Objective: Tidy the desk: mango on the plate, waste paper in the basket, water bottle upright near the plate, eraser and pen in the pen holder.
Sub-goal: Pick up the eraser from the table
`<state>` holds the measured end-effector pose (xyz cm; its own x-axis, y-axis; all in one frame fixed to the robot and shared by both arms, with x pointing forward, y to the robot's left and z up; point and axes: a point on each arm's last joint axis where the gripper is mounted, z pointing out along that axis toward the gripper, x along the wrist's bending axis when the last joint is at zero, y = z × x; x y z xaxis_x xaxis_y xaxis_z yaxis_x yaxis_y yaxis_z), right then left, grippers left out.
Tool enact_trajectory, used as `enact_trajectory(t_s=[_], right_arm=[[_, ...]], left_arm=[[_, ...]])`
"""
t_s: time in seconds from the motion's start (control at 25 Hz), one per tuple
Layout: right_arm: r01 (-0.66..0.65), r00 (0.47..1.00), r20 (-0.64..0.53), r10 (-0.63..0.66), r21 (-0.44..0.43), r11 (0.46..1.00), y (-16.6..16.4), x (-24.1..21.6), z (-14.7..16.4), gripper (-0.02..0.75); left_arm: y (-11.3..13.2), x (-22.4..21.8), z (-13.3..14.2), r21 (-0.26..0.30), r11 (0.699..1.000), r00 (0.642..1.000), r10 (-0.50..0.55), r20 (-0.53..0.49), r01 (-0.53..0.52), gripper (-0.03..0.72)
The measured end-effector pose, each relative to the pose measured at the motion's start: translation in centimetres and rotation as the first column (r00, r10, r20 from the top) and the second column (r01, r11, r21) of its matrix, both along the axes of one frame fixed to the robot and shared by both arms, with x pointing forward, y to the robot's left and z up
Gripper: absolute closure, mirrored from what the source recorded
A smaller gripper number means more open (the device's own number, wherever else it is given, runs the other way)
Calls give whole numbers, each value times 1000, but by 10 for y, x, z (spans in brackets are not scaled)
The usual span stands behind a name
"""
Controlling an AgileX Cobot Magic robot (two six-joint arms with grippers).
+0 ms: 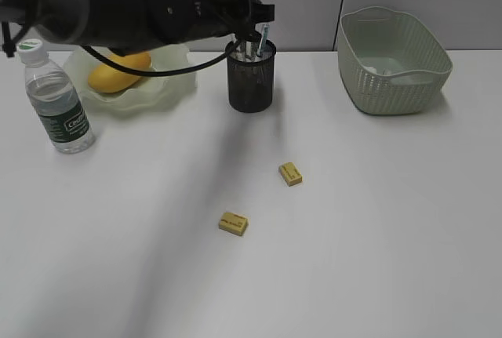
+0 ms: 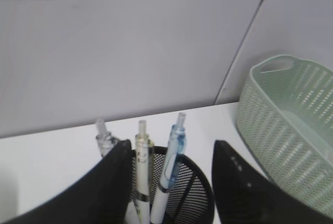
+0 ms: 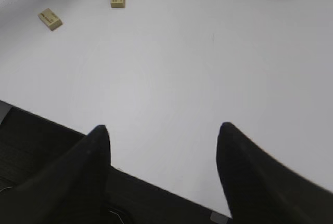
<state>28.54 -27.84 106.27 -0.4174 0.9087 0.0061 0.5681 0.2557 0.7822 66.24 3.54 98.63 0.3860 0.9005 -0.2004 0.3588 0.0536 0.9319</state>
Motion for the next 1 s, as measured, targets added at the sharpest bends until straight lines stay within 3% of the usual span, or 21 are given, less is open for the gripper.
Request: enact_trajectory(t_s=[0.16,0.32,0.48,0.68,0.88,1.0], right_arm=[[0,1000,0,0,0,1000,0,0,0,228],[0,1000,0,0,0,1000,0,0,0,228],[0,1000,0,0,0,1000,0,0,0,228],[0,1000,3,0,1,1000,0,0,0,228],[0,1000,4,0,2,1000,0,0,0,228],[-1,1000,7,1,4,1000,0,0,1,228]], left_arm=[[0,-14,26,65,993,995,-96,-37,98,306],[3,-33,40,155,962,964,-196,-181,225,306],[14,-55,49,295,886,906,-254,-338,359,306],[36,-83,65,429,765,826,-228,-516,480,306],[57,-103,73,496,662,742,-139,-656,562,306],[65,-113,75,488,644,688,-84,-721,590,306]])
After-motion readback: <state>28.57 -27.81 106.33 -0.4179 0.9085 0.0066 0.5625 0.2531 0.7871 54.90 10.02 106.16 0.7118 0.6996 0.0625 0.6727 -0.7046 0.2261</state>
